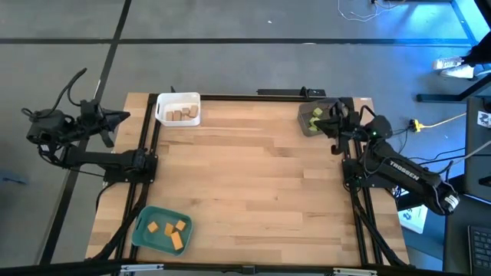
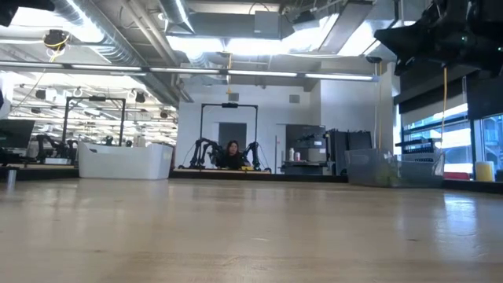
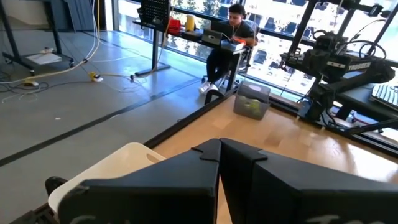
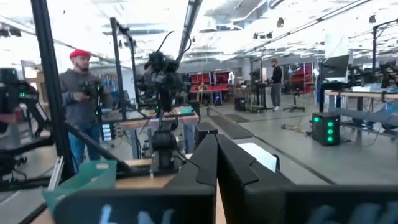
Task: Sort & place blocks by color
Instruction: Return to Home Position
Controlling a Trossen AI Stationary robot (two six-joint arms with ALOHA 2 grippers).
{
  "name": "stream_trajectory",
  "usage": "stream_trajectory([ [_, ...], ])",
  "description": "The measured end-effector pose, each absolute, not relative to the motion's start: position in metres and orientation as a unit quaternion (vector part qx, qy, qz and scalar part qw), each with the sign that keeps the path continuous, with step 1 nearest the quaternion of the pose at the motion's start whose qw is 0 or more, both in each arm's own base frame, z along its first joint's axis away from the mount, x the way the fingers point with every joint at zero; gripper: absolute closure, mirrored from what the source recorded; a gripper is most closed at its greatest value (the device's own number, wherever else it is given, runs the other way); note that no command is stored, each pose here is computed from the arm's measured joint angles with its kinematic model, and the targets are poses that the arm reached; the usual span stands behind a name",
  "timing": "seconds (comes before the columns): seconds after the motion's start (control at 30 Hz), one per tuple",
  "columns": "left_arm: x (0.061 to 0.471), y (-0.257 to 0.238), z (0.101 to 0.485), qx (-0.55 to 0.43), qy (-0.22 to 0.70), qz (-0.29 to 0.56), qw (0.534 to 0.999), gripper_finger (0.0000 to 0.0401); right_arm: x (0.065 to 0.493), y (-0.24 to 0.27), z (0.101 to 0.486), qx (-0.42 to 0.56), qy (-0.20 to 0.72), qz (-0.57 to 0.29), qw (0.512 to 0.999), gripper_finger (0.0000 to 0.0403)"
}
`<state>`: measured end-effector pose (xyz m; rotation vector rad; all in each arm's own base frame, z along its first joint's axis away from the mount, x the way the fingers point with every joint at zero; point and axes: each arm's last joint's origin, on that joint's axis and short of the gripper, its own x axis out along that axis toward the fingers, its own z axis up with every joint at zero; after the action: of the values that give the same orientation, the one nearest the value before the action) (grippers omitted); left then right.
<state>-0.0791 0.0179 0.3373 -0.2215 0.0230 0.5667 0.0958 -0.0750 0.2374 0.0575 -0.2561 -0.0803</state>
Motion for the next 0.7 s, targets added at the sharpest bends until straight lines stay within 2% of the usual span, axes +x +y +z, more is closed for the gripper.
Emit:
stream_trajectory([
  [0.3,-0.079,0.018,0.337,-0.109,0.011,0.280,0.954,0.0401,0.077,-0.057,0.254,-0.086,-0.196,-0.044,0.976,0.0402],
  [0.57,-0.079,0.018,0.337,-0.106,0.012,0.279,0.954,0.0401,0.062,-0.042,0.253,-0.106,-0.200,-0.046,0.973,0.0402],
  [0.7,-0.079,0.018,0.337,-0.106,0.013,0.279,0.954,0.0401,0.054,-0.032,0.257,-0.155,-0.227,-0.045,0.960,0.0402],
])
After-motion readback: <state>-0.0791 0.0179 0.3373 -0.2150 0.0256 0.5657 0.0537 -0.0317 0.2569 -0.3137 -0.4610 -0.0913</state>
